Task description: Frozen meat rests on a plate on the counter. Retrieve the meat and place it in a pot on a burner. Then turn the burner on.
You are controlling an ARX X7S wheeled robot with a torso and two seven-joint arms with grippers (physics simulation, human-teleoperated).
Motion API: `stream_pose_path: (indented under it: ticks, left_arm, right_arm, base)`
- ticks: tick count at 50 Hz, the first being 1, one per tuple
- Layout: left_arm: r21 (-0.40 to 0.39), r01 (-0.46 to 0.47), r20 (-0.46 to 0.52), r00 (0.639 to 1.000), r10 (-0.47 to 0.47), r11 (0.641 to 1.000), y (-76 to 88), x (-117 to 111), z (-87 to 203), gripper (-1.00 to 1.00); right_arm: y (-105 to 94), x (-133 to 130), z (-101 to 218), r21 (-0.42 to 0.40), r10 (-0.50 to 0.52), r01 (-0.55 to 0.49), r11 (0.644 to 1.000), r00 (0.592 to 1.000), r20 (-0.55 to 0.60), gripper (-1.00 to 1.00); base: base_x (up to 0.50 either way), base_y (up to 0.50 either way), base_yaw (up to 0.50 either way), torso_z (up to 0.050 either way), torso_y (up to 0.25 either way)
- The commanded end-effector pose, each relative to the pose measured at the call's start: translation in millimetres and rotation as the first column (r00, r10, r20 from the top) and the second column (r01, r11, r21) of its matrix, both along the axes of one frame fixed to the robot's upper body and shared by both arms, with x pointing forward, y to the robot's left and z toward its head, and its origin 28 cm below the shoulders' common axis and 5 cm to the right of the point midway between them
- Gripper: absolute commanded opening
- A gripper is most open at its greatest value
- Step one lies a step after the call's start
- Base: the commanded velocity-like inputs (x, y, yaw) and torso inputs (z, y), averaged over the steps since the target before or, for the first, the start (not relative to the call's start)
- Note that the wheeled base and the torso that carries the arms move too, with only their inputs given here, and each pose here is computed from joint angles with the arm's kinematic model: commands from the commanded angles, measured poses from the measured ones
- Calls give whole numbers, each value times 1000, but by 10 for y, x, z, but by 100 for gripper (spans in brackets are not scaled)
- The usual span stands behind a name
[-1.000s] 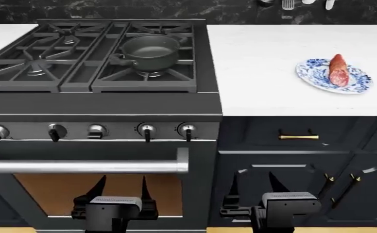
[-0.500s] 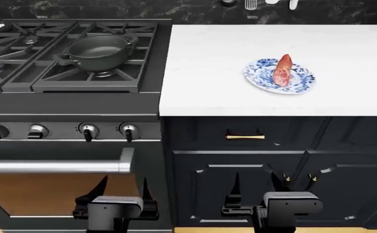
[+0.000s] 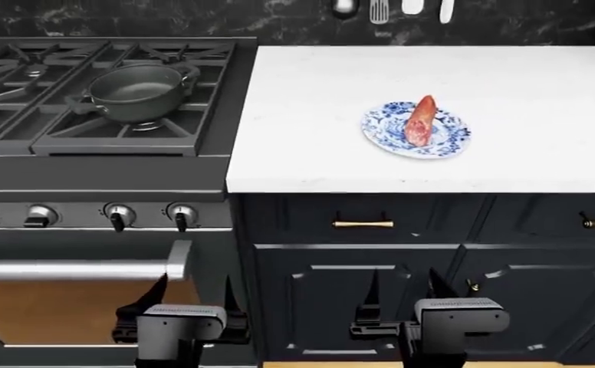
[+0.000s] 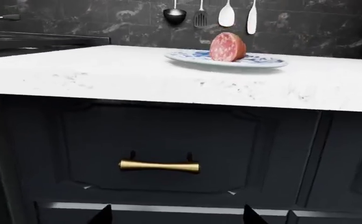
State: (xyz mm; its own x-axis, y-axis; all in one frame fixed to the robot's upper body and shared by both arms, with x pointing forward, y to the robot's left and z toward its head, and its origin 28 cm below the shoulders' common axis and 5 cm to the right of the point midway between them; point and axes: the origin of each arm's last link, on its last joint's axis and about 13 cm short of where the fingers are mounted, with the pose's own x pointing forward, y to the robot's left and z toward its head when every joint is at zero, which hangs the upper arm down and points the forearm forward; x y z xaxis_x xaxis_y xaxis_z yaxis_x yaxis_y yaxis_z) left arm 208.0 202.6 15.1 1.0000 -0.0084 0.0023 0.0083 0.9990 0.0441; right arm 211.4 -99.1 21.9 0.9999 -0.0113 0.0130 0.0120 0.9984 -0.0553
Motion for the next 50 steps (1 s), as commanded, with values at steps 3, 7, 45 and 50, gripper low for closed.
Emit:
stream_pose_path:
  ticks: [3,7,45,50]
  left_arm:
    - [8,-4,-12,1000,4,1000,-1,62,391,100]
    - [4,32,-28,999,-32,999,-12,90,580,100]
    - [38,265,25,964,-266,964,219,275,1861,100]
    - [31,266,34,963,-267,963,226,280,1887,100]
  right_arm:
    - [-44,-8,345,-96,-20,19,995,1000,-5,100]
    - [-61,-22,582,-170,6,-6,985,1000,0,100]
    - [-151,-367,2538,-211,213,-217,953,976,-41,100]
    - [-175,-378,2579,-171,203,-204,964,979,-25,100]
  base:
    - [0,0,0,50,0]
    - [0,0,0,50,0]
    - [0,0,0,40,0]
    - [0,0,0,0,0]
